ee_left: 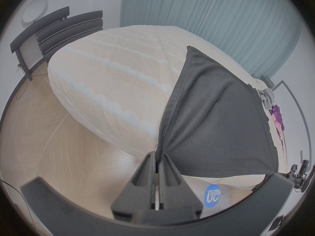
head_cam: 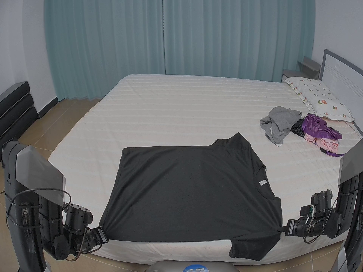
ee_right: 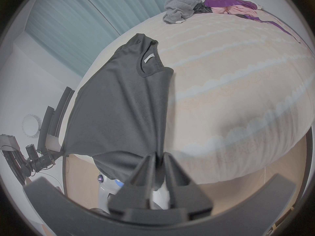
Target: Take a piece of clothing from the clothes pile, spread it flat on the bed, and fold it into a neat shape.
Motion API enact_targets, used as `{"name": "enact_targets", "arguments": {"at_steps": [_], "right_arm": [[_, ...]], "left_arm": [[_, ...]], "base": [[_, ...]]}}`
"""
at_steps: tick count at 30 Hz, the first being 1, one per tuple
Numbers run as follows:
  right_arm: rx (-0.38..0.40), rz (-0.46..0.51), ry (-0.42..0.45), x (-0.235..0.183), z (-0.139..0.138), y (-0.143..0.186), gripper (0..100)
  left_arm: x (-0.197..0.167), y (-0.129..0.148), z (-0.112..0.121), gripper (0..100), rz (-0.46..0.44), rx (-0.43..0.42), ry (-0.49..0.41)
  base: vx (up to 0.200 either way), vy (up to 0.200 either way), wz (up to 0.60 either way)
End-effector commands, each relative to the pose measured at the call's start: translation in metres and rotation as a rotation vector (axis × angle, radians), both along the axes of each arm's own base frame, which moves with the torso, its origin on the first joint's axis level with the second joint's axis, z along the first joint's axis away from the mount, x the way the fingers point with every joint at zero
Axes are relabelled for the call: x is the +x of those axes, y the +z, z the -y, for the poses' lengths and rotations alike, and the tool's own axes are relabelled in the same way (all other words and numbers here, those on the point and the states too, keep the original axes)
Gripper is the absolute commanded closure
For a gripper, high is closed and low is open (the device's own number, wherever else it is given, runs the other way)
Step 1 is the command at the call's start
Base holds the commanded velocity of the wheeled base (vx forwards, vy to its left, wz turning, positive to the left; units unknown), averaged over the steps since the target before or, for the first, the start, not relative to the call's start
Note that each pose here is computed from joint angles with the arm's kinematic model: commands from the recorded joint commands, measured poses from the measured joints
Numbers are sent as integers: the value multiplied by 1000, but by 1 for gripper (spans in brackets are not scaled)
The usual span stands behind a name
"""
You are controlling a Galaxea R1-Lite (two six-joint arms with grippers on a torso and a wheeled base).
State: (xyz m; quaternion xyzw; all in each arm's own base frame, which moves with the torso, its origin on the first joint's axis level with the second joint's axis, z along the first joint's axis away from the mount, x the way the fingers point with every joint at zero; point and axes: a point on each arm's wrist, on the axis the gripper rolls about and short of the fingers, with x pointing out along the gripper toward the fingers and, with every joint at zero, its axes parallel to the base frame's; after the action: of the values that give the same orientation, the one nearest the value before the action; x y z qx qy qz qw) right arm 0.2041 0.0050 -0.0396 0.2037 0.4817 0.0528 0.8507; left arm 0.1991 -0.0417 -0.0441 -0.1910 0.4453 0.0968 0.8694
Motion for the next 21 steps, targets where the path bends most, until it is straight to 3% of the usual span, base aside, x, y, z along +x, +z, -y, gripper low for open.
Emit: {"name": "enact_targets", "arguments": {"at_steps": [1, 9, 13, 21], "right_arm": [[1, -2, 6, 2, -1, -3, 0], [70, 117, -20, 12, 3, 12, 0], [147, 188, -80, 25, 2, 26, 0], [228, 165, -157, 26, 0, 30, 0]], "left_arm": [[2, 0, 1, 0, 4, -6, 1], [4, 5, -1, 0, 27, -42, -2], [8, 23, -10, 0, 104, -98, 14], [18, 32, -15, 0, 167, -148, 28]], "base": [[0, 0, 0], [0, 0, 0], [0, 0, 0], [0, 0, 0]]}}
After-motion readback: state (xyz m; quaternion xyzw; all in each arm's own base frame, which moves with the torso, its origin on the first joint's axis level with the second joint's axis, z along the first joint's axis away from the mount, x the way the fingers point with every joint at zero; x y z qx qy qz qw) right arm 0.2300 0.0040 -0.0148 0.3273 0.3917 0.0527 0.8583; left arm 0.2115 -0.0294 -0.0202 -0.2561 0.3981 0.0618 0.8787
